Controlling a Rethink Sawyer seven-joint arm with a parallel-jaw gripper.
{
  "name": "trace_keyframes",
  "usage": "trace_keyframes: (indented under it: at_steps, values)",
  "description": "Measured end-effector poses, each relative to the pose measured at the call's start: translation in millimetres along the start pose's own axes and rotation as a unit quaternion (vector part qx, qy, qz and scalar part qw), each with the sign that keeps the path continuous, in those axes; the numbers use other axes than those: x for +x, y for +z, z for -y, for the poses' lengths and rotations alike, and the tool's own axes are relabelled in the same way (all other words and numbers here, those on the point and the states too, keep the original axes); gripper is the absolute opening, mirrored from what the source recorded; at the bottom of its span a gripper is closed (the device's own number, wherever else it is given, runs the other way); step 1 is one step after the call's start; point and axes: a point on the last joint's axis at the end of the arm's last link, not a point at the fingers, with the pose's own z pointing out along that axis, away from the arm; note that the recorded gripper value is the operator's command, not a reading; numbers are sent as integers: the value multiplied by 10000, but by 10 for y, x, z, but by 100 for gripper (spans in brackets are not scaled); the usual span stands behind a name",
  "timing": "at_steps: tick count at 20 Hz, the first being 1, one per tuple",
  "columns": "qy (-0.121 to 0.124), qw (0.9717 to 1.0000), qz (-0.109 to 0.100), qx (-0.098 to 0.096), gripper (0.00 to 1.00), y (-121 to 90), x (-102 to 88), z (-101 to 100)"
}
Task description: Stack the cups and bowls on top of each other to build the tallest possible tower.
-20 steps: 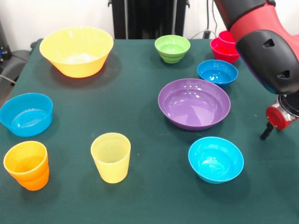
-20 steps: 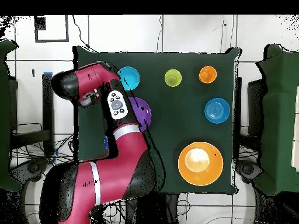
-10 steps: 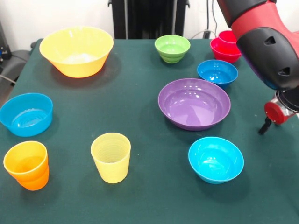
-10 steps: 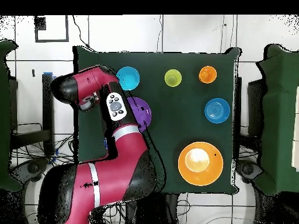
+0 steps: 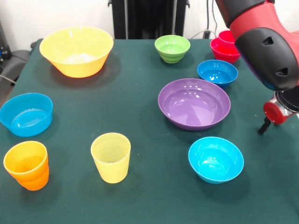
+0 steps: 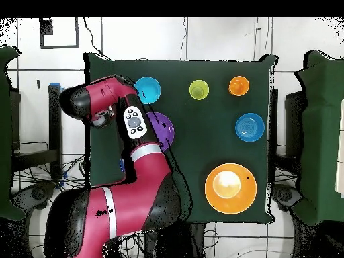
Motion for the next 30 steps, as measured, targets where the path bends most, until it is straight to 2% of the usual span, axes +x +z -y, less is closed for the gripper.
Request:
trace_keyframes:
  at_steps: [12, 24, 27, 30]
  values:
    - [196, 9993, 183, -248, 100, -23, -13, 111]
    - [216, 9992, 184, -289, 100, -25, -6, 125]
    - [218, 9992, 164, -302, 100, -21, 34, 147]
    - [212, 9992, 114, -309, 100, 6, 167, 203]
